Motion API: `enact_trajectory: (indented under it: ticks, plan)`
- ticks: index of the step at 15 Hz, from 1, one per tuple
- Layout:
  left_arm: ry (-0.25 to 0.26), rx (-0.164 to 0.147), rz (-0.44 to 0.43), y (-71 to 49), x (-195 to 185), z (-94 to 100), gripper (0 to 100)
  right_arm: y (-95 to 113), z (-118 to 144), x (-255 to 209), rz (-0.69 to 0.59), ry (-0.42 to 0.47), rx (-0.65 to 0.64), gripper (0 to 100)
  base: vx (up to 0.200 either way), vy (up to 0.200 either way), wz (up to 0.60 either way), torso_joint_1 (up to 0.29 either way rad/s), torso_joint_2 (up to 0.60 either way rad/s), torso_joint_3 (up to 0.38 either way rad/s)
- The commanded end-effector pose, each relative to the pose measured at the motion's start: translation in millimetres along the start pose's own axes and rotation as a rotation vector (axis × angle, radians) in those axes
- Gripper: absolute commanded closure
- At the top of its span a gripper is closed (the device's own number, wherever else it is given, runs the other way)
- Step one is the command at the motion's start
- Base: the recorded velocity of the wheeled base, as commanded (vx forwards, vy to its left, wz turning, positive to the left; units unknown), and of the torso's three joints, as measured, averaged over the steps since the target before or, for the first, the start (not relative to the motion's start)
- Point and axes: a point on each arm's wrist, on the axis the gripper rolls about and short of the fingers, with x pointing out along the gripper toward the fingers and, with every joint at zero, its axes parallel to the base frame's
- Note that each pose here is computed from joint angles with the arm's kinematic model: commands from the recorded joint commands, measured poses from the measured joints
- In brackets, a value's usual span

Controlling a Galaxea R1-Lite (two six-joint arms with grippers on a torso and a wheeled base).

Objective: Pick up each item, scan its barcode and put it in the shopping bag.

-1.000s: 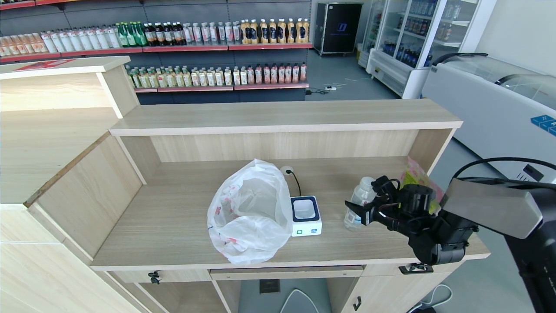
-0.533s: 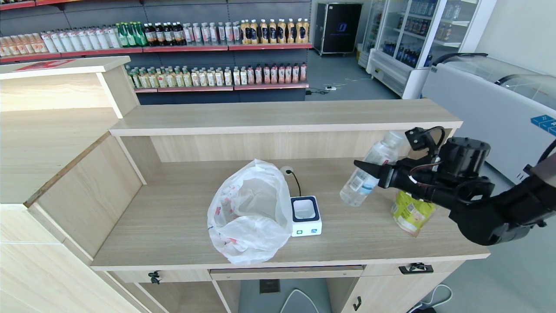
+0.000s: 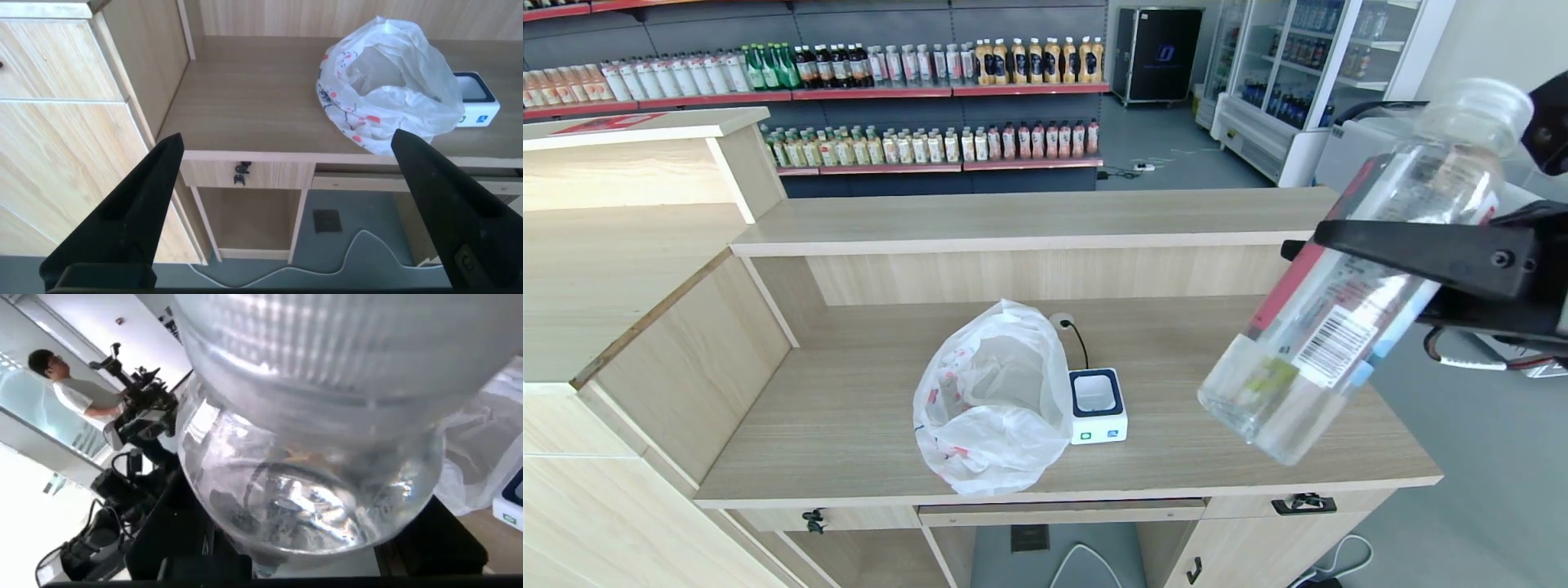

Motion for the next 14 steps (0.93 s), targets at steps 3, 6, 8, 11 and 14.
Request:
enact_trajectory:
  ticks: [3,6,8,11,14]
  plan:
    - [0.0,0.0,0.001,0.0,0,0.0,0,57,0,-34,0.103,-0.016,-0.036,100,0.0,0.0,0.0,0.0,0.0,0.0]
    - [0.0,-0.001,0.001,0.0,0,0.0,0,65,-3,-43,0.096,-0.006,-0.017,100,0.0,0.0,0.0,0.0,0.0,0.0]
    - [0.0,0.0,0.001,0.0,0,0.0,0,73,-5,-48,0.124,0.007,0.007,100,0.0,0.0,0.0,0.0,0.0,0.0]
    - [0.0,0.0,0.001,0.0,0,0.0,0,74,-1,-45,0.138,0.007,0.0,100,0.0,0.0,0.0,0.0,0.0,0.0]
    - [0.0,0.0,0.002,0.0,0,0.0,0,76,1,-45,0.14,0.001,-0.006,100,0.0,0.0,0.0,0.0,0.0,0.0]
